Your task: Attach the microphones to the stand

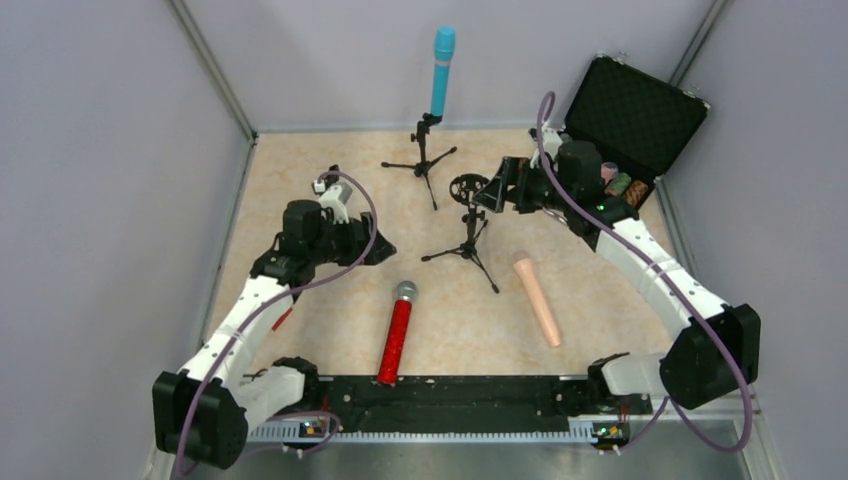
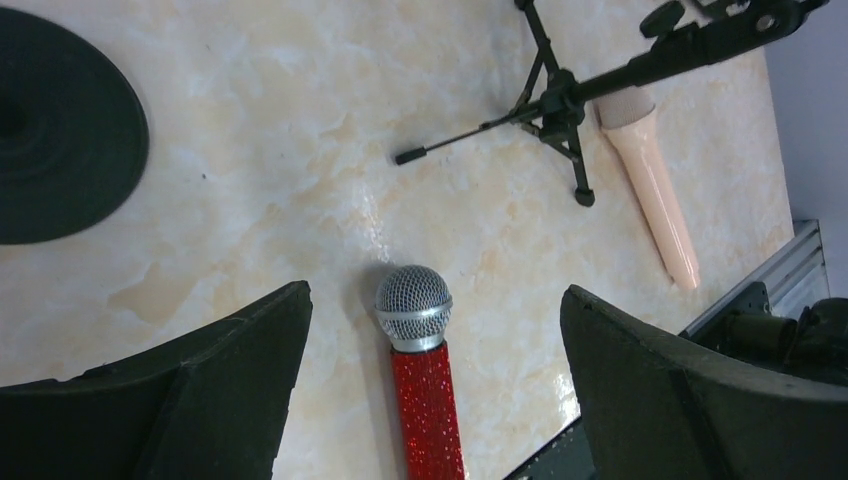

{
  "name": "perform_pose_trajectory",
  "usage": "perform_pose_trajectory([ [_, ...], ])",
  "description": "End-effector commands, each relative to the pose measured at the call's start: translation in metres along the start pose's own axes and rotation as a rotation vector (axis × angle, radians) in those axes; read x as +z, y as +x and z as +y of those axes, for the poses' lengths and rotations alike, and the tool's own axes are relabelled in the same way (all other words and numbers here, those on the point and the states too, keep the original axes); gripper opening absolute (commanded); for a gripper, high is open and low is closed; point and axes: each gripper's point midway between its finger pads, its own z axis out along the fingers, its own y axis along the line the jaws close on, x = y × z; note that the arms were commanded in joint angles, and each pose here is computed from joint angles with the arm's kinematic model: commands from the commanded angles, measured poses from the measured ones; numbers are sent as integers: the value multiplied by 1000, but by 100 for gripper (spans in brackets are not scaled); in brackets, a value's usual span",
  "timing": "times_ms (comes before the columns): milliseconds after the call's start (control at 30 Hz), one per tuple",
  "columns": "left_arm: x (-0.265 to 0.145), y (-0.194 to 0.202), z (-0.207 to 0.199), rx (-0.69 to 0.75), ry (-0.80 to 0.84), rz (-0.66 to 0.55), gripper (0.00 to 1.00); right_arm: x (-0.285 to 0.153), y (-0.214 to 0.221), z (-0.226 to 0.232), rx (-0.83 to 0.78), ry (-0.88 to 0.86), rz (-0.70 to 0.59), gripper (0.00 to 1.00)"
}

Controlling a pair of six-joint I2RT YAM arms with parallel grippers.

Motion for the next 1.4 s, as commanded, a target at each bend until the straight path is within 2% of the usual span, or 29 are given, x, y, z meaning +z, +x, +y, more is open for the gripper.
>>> perform_pose_trajectory([
  [0,1,26,-5,-26,16,82,99,-5,-11,12,-9,-55,-43,98],
  [500,4,114,-15,-90,-73,374,99,-2,-3,7,12,-53,-22,98],
  [733,-4,156,-9,-80,-180,493,99,-2,2,4,23,-48,-10,98],
  [1100,-27,192,-3,-52,-353,526,99,-3,8,1,30,-47,2,97],
  [1367,-30,213,-4,-54,-392,539,97,-1,12,-1,35,-44,11,97],
])
